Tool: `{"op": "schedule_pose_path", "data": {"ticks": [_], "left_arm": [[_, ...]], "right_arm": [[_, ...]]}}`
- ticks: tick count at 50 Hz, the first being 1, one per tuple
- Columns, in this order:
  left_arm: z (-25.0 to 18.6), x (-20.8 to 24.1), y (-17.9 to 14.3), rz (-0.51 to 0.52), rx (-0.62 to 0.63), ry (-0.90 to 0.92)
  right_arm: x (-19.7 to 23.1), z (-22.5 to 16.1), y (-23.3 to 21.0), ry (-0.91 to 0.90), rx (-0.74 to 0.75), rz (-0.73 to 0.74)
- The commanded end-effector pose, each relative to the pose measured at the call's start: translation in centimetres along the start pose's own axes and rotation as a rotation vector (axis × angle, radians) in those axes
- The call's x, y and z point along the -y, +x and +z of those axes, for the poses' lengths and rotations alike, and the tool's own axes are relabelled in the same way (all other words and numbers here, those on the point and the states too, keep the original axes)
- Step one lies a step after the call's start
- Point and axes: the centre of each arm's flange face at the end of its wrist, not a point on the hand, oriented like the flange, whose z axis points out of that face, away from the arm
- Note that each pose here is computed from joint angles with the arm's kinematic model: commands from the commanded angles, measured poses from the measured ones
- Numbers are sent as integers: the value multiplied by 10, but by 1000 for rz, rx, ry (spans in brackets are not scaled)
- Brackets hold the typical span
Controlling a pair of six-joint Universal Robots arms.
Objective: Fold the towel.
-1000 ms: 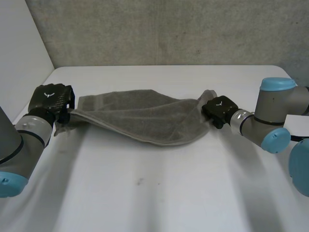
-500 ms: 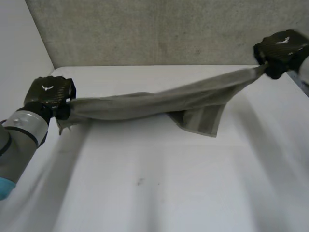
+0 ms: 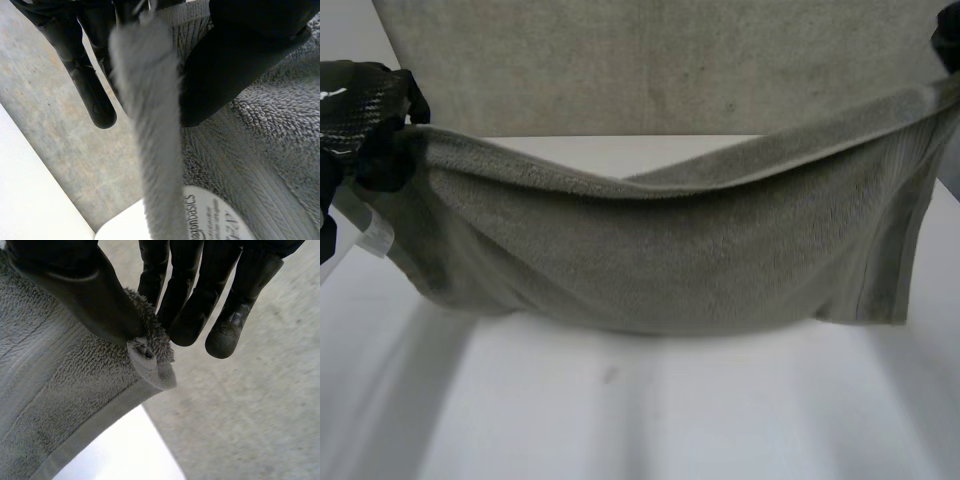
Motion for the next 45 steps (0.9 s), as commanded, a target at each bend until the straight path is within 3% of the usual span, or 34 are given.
{"op": "schedule_pose_path", "data": {"ticks": [1,9,18,23,25,32,37,45], "left_arm": [[36,-32,3,42,-29,-115],[92,-62,12,117,-63,-179],[152,-27,6,117,-22,11],[165,22,-3,45,17,203],[168,53,-11,-30,43,341],[163,71,-17,-141,48,414],[165,45,-10,-153,32,328],[156,-47,11,-163,-14,44]], "right_arm": [[-41,33,-15,-119,113,56],[-64,80,-35,-209,124,-9],[-43,137,-21,-67,-36,-67],[-9,149,12,150,-212,-2],[14,145,29,280,-303,45],[37,133,37,369,-326,69],[21,139,25,301,-262,87],[-46,155,-23,62,-39,147]]}}
